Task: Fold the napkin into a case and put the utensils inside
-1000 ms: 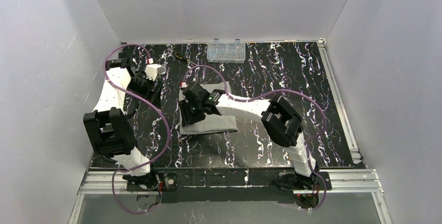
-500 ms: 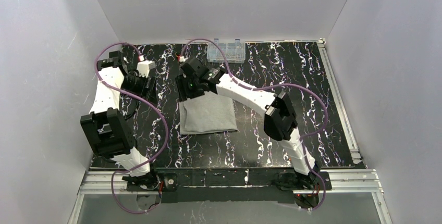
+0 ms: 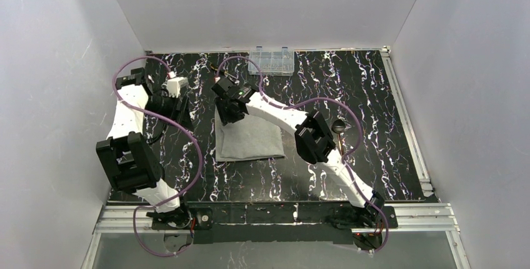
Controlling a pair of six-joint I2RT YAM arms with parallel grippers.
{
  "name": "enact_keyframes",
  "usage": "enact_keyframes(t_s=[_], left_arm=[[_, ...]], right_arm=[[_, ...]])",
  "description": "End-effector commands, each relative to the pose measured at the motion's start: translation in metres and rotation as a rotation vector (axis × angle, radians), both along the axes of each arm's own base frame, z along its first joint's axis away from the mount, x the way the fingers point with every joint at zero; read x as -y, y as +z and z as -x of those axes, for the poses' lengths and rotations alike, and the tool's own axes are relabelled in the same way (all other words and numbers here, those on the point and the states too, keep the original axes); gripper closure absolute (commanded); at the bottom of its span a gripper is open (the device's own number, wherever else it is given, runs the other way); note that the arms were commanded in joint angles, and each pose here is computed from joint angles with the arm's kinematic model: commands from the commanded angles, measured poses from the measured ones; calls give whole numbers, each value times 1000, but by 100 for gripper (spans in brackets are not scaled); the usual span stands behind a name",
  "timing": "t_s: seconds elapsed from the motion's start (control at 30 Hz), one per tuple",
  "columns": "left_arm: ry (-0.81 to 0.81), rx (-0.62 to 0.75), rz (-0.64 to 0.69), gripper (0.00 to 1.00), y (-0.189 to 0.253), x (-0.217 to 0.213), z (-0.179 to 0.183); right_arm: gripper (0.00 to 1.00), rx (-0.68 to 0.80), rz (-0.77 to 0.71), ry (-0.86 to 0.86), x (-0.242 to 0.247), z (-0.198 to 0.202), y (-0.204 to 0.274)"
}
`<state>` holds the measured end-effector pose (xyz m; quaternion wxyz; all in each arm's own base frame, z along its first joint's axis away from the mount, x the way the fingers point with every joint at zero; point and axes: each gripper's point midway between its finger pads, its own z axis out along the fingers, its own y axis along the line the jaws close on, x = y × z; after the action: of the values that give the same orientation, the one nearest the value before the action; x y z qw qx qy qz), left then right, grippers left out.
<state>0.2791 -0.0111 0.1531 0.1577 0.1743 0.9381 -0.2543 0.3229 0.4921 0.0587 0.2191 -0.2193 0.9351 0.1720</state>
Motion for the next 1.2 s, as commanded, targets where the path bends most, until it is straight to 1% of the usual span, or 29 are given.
enact_keyframes(t_s=[0.0, 0.07, 0.13, 0.2, 0.23, 0.37, 0.43, 0.53, 0.6, 0.7, 0.77, 0.87, 1.03, 1.1, 1.17], left_arm=[[-127, 12, 108, 39, 12, 38, 34], [-172, 2, 119, 39, 6, 52, 43], [-170, -2, 137, 39, 1, 64, 43], [-147, -20, 136, 40, -6, 68, 36], [-130, -33, 124, 40, -9, 67, 32], [-31, -48, -27, 43, -30, 46, 3], [-5, -57, -90, 44, -40, 39, -11], [-7, -43, -208, 45, -57, 31, -29], [-20, -58, -250, 46, -67, 31, -37], [-67, -82, -250, 47, -78, 47, -43], [-98, -84, -271, 47, -84, 55, -46], [-135, -113, -308, 48, -99, 64, -47], [-145, -144, -327, 51, -113, 69, -49], [-157, -153, -329, 53, -117, 71, -49], [-171, -166, -320, 57, -122, 76, -48]], right_arm=[[53, 80, -99, -52, -12, -30, 24], [51, 92, -125, -49, -17, -34, 25], [48, 110, -119, -53, -16, -38, 22], [43, 98, -97, -91, 3, -50, 18], [42, 90, -89, -113, 15, -56, 18], [40, 134, -80, -173, 66, -76, 42], [40, 144, -112, -190, 84, -81, 55], [41, 129, -163, -209, 107, -81, 65], [41, 109, -172, -224, 121, -79, 61], [42, 77, -168, -224, 134, -70, 49], [43, 61, -131, -249, 150, -64, 37], [44, 28, -125, -283, 168, -60, 24], [49, -1, -126, -283, 175, -51, 9], [51, -36, -134, -258, 172, -44, 3], [53, -58, -119, -273, 175, -42, -5]])
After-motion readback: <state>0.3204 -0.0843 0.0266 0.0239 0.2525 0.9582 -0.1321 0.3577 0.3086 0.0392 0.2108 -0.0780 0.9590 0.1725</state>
